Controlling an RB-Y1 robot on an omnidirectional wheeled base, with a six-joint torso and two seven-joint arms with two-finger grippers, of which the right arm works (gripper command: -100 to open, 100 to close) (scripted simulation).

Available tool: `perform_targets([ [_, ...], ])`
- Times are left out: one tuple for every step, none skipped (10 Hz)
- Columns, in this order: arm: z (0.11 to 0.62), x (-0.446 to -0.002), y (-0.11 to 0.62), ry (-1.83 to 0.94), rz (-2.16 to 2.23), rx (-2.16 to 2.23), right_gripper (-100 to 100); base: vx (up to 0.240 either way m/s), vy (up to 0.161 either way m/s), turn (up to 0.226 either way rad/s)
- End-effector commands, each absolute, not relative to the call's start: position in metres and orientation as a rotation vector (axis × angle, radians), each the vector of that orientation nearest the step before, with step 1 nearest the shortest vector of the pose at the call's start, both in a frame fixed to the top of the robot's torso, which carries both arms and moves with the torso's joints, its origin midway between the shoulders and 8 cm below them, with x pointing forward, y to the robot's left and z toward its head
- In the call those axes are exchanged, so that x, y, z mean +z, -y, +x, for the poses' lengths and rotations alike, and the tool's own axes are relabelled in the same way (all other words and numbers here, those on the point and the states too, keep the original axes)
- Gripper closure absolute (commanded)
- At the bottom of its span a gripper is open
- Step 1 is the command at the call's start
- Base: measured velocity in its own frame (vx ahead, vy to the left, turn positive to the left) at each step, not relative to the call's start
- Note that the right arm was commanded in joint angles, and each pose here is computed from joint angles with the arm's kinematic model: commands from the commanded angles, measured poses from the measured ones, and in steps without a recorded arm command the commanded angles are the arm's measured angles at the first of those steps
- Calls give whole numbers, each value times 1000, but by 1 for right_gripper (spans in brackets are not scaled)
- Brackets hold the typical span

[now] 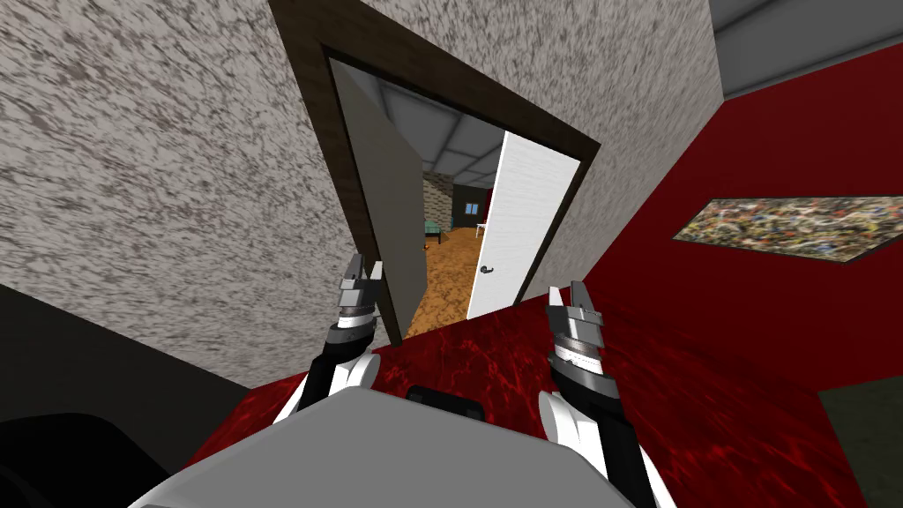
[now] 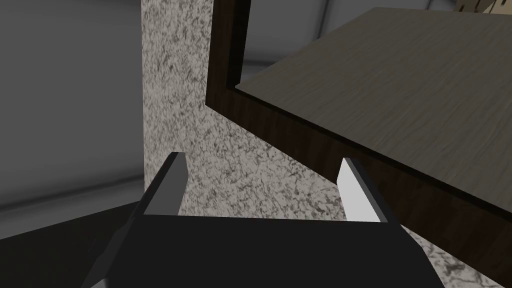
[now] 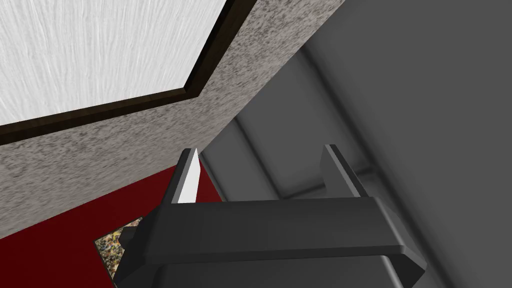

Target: Push the door open

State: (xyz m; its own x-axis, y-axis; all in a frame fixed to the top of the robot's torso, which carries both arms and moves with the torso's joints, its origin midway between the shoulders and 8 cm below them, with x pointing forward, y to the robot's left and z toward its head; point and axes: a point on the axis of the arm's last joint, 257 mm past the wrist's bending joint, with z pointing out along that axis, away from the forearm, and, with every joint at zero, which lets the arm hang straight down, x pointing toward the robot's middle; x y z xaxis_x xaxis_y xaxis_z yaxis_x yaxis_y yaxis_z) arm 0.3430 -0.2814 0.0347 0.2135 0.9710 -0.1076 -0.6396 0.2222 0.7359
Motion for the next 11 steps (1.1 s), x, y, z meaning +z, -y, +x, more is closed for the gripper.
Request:
perform_targets([
  [350,24,279,-663,638,1233,-100,-13,-51,65],
  [353,19,278,-670,642,1236,-100,115,-58,39],
  [358,10,277,-685,652,1242,-100,151,-54,45],
  [362,4,275,-695,658,1246,-100,135,-55,51],
  [365,-2,274,-705,665,1250,-100,105,-52,46],
  [369,-9,273,-715,672,1254,-100,86,-45,46],
  [373,-16,271,-727,680,1259,-100,82,-49,36],
  [377,-24,270,-739,688,1263,-100,76,-63,61],
  [381,-32,268,-752,697,1268,-100,79,-82,54],
  [385,-40,266,-764,706,1272,-100,72,-63,60],
  [389,-49,264,-778,716,1277,-100,91,-50,53],
])
